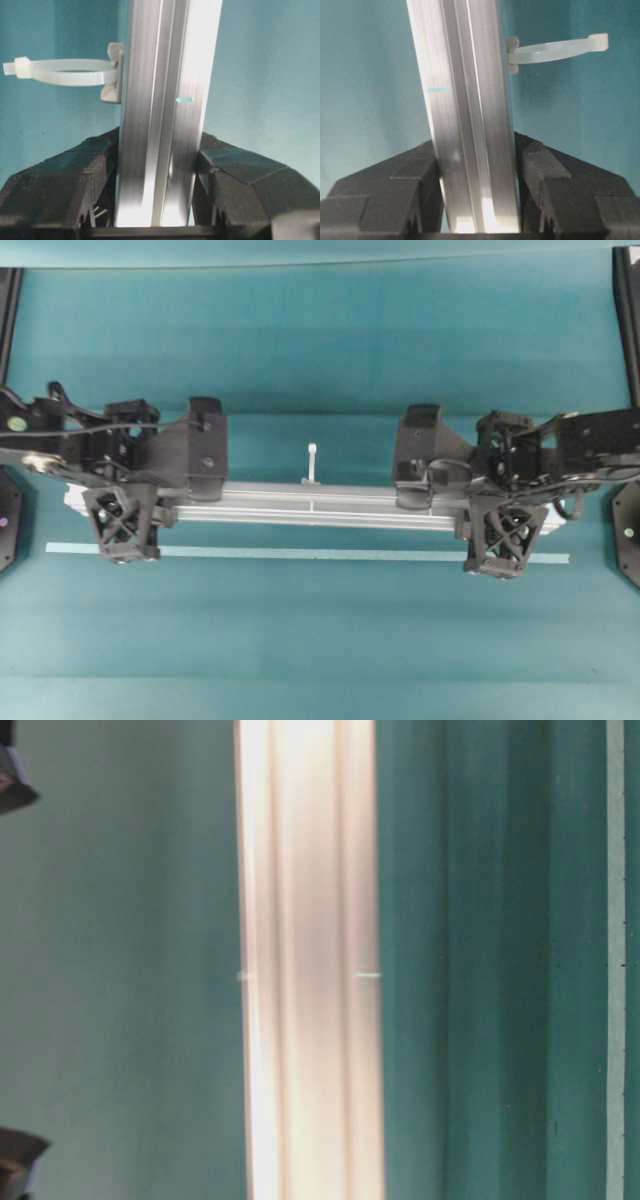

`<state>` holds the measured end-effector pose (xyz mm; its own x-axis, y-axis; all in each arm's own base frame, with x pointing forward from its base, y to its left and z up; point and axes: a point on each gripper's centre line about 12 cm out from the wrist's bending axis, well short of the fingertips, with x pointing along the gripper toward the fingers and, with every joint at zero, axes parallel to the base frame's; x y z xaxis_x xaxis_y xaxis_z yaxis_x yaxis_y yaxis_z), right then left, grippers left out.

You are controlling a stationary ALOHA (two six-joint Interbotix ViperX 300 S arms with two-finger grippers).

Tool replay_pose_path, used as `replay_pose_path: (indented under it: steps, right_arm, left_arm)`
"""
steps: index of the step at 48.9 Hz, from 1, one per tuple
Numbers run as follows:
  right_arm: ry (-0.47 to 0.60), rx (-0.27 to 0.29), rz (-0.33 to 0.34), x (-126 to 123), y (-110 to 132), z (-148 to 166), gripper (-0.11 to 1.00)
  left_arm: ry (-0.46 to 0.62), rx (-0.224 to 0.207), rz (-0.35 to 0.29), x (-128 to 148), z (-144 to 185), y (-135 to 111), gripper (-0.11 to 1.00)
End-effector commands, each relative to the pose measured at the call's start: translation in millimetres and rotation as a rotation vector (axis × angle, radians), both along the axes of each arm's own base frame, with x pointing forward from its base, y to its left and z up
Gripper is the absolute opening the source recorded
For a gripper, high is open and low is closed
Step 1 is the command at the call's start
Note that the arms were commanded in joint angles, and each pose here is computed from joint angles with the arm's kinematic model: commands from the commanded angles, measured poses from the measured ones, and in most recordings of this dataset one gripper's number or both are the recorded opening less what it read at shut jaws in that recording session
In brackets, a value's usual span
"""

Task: Lift the large metal rail with both hands.
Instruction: 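Lower the held rail back onto the table with both grippers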

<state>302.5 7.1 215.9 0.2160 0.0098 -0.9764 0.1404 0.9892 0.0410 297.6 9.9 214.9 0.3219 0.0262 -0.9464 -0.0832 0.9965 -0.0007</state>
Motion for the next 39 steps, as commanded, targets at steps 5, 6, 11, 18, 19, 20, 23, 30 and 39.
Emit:
replay_pose_path:
  steps: [5,6,11,18,19,20,23,30,39]
  right_arm:
    - [-0.033,-0.008,0.033,9,1,-15,0.39]
    - [-0.034,-0.010,0.037,9,1,-18,0.39]
    - [-0.040,-0.013,0.050,11,1,-30,0.39]
    - [-0.031,-0.014,0.060,13,2,-45,0.39]
    - [-0.031,-0.014,0.059,13,2,-47,0.39]
    - [-0.030,-0.014,0.059,13,2,-48,0.39]
    - [-0.025,-0.014,0.063,13,2,-52,0.39]
    - [-0.007,-0.015,0.073,10,5,-65,0.39]
    - [-0.005,-0.015,0.078,5,6,-79,0.39]
  left_arm:
    - [-0.014,0.001,0.008,6,-9,2,0.36]
    - [-0.008,0.001,0.008,7,-12,2,0.36]
    - [0.031,0.000,0.003,6,-30,1,0.36]
    - [0.052,-0.002,0.007,5,-45,1,0.36]
    - [0.050,-0.003,0.006,6,-47,1,0.36]
    - [0.047,-0.003,0.009,6,-48,1,0.36]
    - [0.033,-0.004,0.010,8,-52,1,0.36]
    - [0.009,-0.007,0.017,11,-63,1,0.36]
    - [0.034,-0.017,0.044,11,-75,0,0.36]
